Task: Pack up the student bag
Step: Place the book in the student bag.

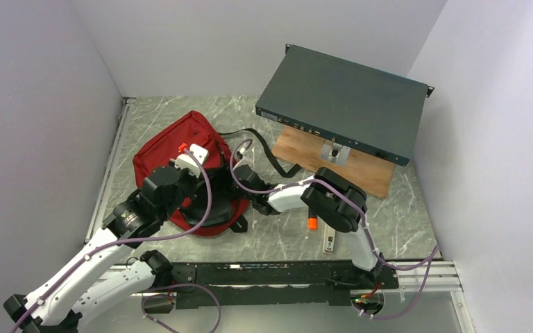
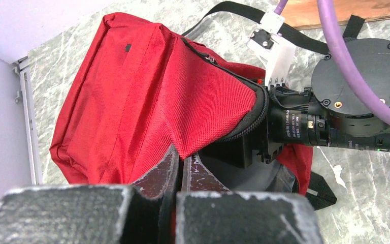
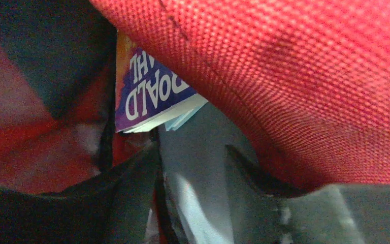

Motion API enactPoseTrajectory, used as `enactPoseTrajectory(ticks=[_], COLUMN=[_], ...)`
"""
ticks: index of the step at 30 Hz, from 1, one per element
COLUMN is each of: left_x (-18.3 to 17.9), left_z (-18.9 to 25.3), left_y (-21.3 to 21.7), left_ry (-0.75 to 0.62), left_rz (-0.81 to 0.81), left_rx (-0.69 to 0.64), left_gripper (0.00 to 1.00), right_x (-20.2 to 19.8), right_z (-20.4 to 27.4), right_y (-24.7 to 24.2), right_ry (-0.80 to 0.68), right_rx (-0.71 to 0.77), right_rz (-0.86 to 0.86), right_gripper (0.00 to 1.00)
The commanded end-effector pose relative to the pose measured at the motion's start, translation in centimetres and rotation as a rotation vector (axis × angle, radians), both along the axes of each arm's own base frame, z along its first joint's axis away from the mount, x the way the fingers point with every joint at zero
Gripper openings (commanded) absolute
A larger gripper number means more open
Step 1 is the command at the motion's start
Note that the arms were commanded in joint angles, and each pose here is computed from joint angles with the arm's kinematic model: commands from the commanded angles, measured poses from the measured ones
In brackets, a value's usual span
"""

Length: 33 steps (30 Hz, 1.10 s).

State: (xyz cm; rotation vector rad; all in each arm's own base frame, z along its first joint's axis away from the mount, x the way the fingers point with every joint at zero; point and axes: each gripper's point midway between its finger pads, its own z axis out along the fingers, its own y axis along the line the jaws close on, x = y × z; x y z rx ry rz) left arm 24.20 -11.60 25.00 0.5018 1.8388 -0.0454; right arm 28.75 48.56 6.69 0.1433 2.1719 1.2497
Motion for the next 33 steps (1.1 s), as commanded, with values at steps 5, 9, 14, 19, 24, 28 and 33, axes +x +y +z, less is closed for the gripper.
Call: enactPoseTrajectory(ticks=[5, 9, 14, 19, 24, 28, 33], left_x=[0.6, 0.6, 0.6, 0.7, 0.6, -0.3, -1.8], left_z=[2.0, 1.8, 1.5, 1.5, 0.8, -0.4, -2.6], left_y=[-0.1, -0.2, -0.2, -0.1, -0.2, -1.0, -0.6], left_ry=[-0.065, -0.057, -0.048, -0.051, -0.021, 0.109, 0.260], left_rz=[0.013, 0.010, 0.013, 0.019, 0.027, 0.047, 0.144], left_rx=[-0.051, -0.048, -0.039, -0.035, -0.040, -0.113, -0.194], left_gripper=[0.00, 0.00, 0.00, 0.00, 0.00, 0.00, 0.00], right_x=[3.0, 4.5, 3.2, -2.1, -6.5, -7.4, -6.1], right_z=[3.8, 4.7, 4.7, 4.8, 4.4, 2.7, 2.0], right_y=[2.5, 3.7, 2.3, -2.0, -7.1, -11.0, -13.0], right_ry=[-0.148, -0.203, -0.206, -0.230, -0.240, -0.268, -0.366], right_rx=[0.093, 0.108, 0.032, -0.103, -0.261, -0.437, -0.588], right_rz=[0.036, 0.024, 0.061, 0.187, 0.308, 0.325, 0.220], right_gripper=[0.16, 0.08, 0.26, 0.47, 0.61, 0.61, 0.61])
